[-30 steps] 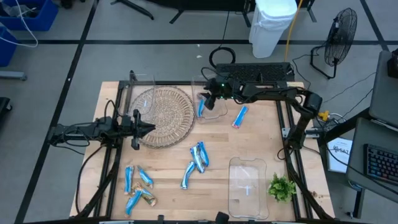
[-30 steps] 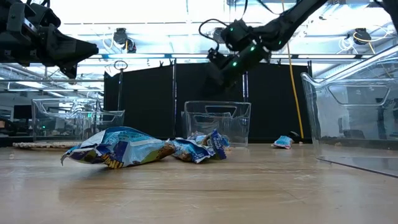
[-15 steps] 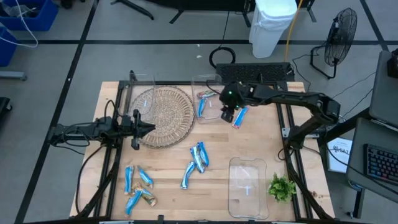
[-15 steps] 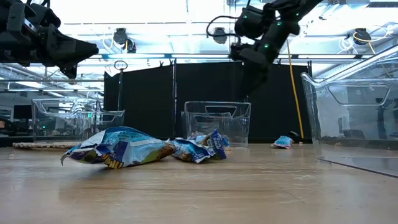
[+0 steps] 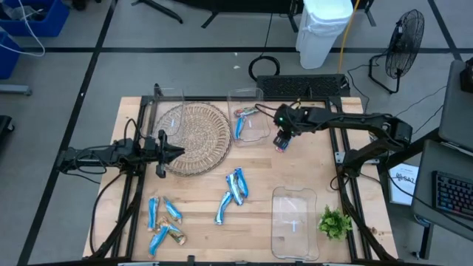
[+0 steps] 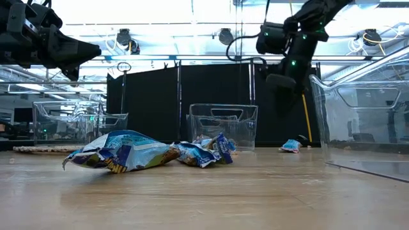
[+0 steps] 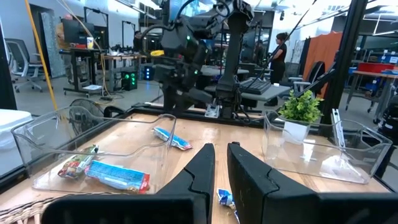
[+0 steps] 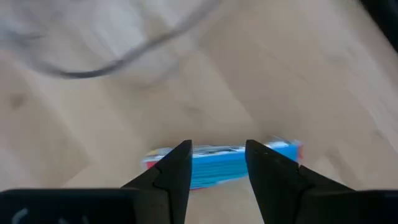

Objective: Pick and place Granola Bars by type
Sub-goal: Put the red granola bar into the top right transparent bin

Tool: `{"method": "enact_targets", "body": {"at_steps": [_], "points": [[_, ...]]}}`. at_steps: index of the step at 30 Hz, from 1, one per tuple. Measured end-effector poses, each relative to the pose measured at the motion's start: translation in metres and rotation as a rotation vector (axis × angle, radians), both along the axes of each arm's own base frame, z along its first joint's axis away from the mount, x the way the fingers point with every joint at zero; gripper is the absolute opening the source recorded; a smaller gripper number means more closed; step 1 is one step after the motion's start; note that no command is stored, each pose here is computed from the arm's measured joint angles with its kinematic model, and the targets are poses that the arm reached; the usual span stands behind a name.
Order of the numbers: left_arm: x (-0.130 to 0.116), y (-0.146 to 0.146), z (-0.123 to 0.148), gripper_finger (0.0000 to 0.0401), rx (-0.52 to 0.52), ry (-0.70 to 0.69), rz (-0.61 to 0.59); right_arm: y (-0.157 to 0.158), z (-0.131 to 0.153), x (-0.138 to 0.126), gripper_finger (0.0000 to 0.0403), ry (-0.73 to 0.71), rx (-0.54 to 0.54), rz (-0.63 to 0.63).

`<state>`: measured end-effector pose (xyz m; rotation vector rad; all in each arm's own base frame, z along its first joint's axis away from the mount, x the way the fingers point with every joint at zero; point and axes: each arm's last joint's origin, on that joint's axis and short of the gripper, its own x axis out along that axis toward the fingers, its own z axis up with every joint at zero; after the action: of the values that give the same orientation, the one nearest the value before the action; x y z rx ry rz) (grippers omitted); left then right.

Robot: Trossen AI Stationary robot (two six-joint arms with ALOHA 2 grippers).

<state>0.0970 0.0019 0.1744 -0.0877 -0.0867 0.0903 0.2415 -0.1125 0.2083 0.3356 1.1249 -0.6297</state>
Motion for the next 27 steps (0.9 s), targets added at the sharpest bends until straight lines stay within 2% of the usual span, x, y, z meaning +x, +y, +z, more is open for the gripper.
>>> {"method": "enact_targets", "body": {"at_steps": [5, 13, 20, 27], "points": [[0.000, 0.000, 0.000, 0.0049, 0.000, 0.001, 0.000, -0.001, -0.010, -0.007, 0.0147, 0.013, -0.025, -0.161], [0.000, 0.000, 0.000, 0.0049, 0.000, 0.000, 0.000, 0.001, -0.020, -0.012, 0.0176, 0.012, 0.012, -0.251], [0.000, 0.000, 0.000, 0.0049, 0.000, 0.001, 0.000, 0.004, -0.039, -0.017, 0.0176, -0.028, 0.012, -0.265], [0.000, 0.000, 0.000, 0.0049, 0.000, 0.000, 0.000, 0.007, -0.052, -0.017, 0.0146, -0.103, 0.011, -0.230]]}}
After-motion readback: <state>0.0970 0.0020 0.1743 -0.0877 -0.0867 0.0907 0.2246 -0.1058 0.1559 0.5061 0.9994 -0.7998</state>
